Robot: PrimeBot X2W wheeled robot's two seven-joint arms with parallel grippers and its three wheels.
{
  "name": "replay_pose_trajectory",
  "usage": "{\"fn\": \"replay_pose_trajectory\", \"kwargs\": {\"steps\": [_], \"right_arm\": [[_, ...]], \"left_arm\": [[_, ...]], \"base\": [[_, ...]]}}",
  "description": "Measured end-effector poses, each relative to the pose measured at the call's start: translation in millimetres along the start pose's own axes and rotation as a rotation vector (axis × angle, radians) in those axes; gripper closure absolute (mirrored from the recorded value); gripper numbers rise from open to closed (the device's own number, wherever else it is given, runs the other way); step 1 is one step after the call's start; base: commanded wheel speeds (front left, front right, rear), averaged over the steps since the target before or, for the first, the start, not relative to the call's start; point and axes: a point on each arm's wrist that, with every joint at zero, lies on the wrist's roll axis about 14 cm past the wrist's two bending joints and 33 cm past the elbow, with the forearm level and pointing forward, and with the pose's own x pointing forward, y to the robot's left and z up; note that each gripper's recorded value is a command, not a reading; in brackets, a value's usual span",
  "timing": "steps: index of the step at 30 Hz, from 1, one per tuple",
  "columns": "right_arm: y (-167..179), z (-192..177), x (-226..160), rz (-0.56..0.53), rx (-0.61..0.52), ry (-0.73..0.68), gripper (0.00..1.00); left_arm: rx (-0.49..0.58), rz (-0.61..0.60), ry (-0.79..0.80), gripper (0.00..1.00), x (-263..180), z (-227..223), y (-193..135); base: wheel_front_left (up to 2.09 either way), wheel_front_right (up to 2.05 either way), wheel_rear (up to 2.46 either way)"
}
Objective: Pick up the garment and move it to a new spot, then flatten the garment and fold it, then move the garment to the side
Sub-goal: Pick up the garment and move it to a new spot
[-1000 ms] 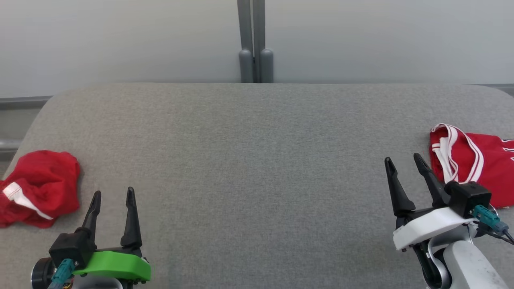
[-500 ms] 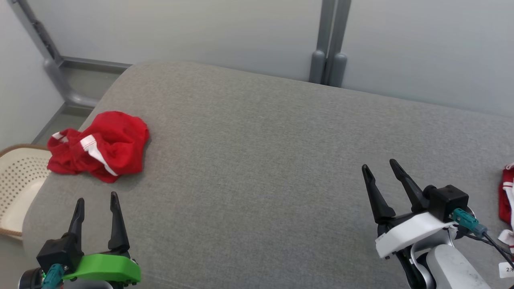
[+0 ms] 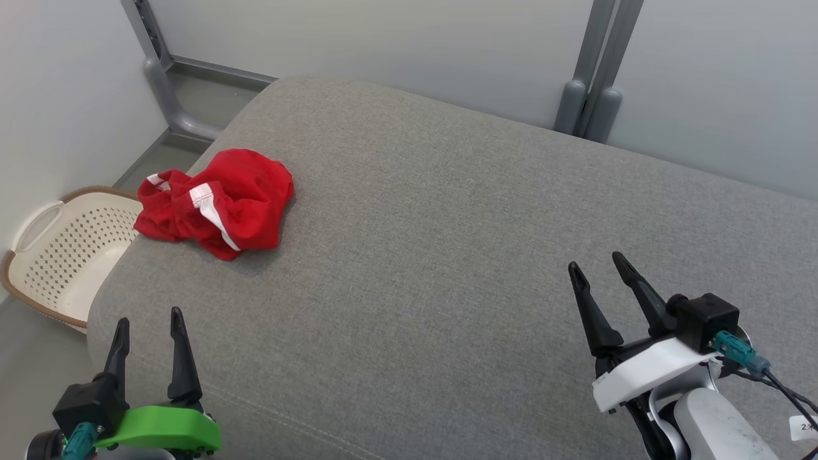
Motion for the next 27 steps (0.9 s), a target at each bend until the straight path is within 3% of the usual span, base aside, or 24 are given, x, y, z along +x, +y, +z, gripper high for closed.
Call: {"fn": "replay_pose_trajectory", "kwargs": {"steps": [5, 11, 17, 27], "right_arm": [[-7, -1, 0, -0.009, -0.004, 0.001, 0.0], [-24, 1, 5, -0.023, -0.023, -0.013, 0.0], [-43, 3, 9, -0.044, -0.031, -0.034, 0.0], [-87, -15, 6, -0.12, -0.034, -0.009, 0.0]], "left_arm": [[0.013, -0.023, 0.002, 0.0, 9, 5, -6], [0.021, -0.073, 0.004, 0.0, 54, 39, -19], [0.01, -0.051, 0.151, 0.0, 102, 38, -17], [-0.108, 0.007, 0.542, 0.0, 160, -30, -13]], "base": [[0.0, 0.0, 0.0], [0.0, 0.0, 0.0], [0.0, 0.0, 0.0], [0.0, 0.0, 0.0]]}}
